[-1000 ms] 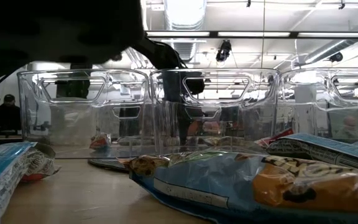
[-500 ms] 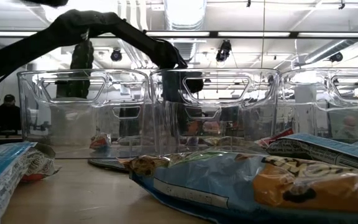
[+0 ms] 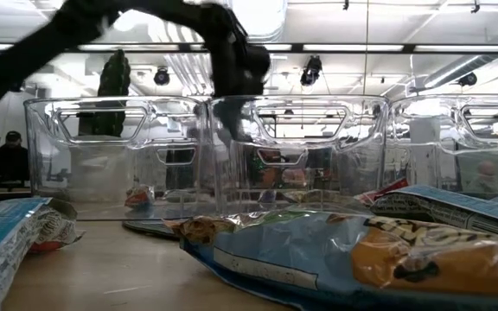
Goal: Pick and place Granola Bars by type
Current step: Put the red granola bar into the left transparent bin
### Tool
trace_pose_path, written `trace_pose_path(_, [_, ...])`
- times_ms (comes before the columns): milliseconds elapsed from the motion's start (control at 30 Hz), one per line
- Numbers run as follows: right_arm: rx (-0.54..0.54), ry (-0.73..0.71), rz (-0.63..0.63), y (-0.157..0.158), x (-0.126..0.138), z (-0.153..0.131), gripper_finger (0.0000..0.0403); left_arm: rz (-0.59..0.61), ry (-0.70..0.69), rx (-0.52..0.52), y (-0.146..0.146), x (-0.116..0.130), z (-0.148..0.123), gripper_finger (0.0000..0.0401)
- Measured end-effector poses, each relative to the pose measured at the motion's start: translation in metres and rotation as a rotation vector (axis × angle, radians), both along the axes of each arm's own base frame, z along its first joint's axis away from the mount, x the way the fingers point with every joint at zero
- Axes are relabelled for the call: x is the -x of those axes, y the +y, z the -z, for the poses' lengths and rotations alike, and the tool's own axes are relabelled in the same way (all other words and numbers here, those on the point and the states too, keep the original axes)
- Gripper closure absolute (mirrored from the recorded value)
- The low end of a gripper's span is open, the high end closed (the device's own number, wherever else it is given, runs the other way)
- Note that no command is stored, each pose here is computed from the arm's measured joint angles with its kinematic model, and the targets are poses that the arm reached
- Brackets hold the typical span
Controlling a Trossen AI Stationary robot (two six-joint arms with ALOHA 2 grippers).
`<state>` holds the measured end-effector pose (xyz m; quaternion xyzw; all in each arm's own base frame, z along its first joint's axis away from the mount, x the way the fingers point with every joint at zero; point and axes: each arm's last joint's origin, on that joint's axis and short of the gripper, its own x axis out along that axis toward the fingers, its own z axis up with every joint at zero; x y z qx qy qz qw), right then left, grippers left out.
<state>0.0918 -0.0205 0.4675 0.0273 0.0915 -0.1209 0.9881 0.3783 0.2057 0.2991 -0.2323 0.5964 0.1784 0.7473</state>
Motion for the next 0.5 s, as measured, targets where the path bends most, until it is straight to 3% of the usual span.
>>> trace_pose_path(300, [-0.013,0.034,0.001,-0.001,-0.006,0.010,0.0394,0.052,-0.170,-0.044,-0.051,0.054,-0.081,0.0393])
trace_pose_path(500, [-0.021,0.027,0.002,-0.002,-0.009,0.011,0.0394,0.110,-0.268,-0.060,-0.097,0.077,-0.112,0.0393])
